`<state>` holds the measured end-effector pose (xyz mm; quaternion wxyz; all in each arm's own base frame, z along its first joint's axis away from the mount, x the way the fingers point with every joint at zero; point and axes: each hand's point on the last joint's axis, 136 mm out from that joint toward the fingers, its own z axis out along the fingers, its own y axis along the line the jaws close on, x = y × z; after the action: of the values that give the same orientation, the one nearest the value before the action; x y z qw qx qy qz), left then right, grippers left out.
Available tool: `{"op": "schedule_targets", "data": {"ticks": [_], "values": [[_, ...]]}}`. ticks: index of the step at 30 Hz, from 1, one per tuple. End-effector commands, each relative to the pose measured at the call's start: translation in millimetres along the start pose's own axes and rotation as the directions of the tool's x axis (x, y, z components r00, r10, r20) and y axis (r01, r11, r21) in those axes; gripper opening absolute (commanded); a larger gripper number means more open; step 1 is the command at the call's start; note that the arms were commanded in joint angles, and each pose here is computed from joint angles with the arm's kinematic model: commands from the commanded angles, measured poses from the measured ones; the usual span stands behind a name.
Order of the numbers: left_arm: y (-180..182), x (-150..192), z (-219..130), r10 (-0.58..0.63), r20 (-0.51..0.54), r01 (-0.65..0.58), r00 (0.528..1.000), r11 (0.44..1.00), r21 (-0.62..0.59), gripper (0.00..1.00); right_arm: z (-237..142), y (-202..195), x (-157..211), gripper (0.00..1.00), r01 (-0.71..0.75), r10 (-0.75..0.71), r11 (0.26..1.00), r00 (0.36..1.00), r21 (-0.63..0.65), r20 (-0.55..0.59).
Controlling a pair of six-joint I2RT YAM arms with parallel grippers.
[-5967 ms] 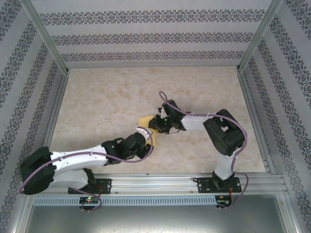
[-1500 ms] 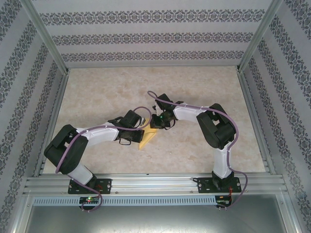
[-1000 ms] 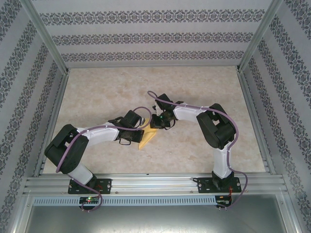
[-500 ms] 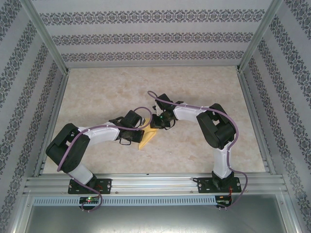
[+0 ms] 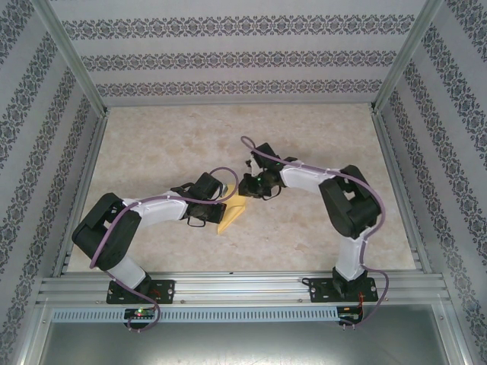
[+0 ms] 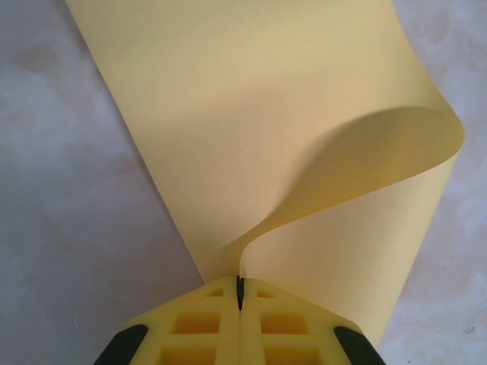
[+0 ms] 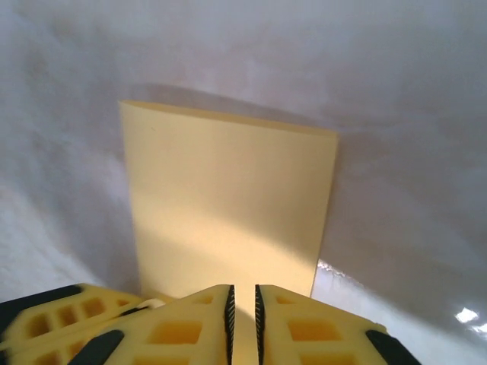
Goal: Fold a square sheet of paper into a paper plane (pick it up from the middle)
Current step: Third fold the triangle at the center of the table.
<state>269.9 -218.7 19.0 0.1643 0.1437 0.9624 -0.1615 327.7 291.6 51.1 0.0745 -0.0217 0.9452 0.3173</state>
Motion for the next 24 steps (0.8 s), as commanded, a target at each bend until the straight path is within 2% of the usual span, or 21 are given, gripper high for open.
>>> {"op": "schedule_targets", "data": {"ticks": [1, 5, 9, 13, 18, 24], "values": [[3.9, 3.5, 5.3, -0.025, -0.014, 0.025, 1.000, 1.000, 0.006, 0.00, -36.4, 24.1, -14.7, 0.19, 0.011, 0.001, 0.995, 0.992, -0.095, 0.129], [0.6, 3.8, 9.5, -0.031, -0.018, 0.032, 0.999, 0.999, 0.028, 0.00, -49.3, 29.2, -0.2, 0.17, -0.007, 0.040, 0.985, 0.980, -0.173, 0.193], [-3.6, 3.1, 13.6, -0.045, -0.013, 0.046, 0.999, 0.997, 0.058, 0.00, -44.4, 25.0, 30.3, 0.13, -0.076, 0.122, 0.972, 0.972, -0.223, 0.199], [-0.5, 5.0, 15.8, -0.047, -0.014, 0.047, 0.999, 0.998, 0.045, 0.00, -35.6, 30.4, 61.1, 0.08, -0.078, 0.131, 0.964, 0.970, -0.253, 0.203], [0.1, 6.8, 19.0, -0.045, -0.022, 0.046, 0.999, 0.998, 0.047, 0.00, -13.1, 41.0, 94.0, 0.02, -0.089, 0.137, 0.960, 0.977, -0.265, 0.167], [3.1, 7.5, 18.5, -0.045, -0.019, 0.045, 0.999, 0.998, 0.032, 0.00, 12.1, 46.7, 106.2, 0.00, -0.115, 0.152, 0.956, 0.981, -0.270, 0.123]]}}
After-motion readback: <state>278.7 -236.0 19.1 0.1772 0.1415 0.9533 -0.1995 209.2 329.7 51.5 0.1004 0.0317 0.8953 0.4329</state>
